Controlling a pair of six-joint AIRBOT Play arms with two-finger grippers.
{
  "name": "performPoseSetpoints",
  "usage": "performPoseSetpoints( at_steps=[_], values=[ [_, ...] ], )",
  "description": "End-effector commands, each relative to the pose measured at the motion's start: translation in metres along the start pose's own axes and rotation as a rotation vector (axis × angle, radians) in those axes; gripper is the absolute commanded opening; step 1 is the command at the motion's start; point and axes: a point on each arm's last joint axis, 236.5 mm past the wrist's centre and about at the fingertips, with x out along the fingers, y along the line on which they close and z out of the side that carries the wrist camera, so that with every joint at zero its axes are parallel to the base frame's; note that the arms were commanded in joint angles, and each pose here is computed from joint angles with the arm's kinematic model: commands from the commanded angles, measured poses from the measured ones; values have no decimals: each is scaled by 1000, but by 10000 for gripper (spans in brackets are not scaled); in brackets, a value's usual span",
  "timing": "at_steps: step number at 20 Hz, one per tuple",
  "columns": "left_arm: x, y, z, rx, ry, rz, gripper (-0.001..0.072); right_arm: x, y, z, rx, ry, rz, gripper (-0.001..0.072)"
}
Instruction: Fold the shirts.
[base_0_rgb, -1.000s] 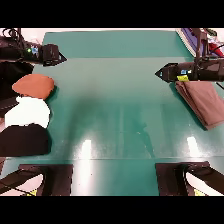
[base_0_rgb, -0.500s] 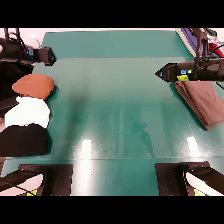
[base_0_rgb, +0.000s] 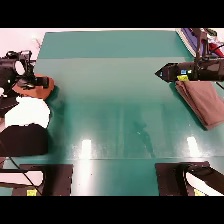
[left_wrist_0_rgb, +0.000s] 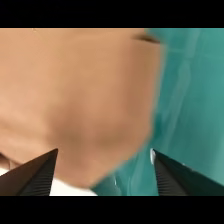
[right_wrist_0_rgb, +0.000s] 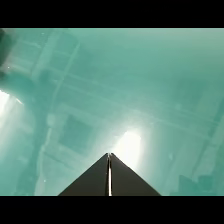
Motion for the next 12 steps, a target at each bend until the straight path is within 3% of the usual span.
performPoseSetpoints(
  at_steps=[1,2,4,5,9,12],
  values=[
    [37,18,-15,-33,59,20,711,0,1,0,2,0,4,22],
    [37,19,-13,-35,53,21,669,0,1,0,2,0,4,23],
    [33,20,-5,-29,31,25,98,0,1,1,2,-2,4,23],
    [31,20,-2,-30,22,24,35,0,1,0,2,-1,4,22],
    [9,22,10,-36,-4,27,26,-1,2,1,2,-2,4,22],
    [-79,25,63,-32,-238,10,26,-6,6,9,-9,-21,9,22]
  ],
)
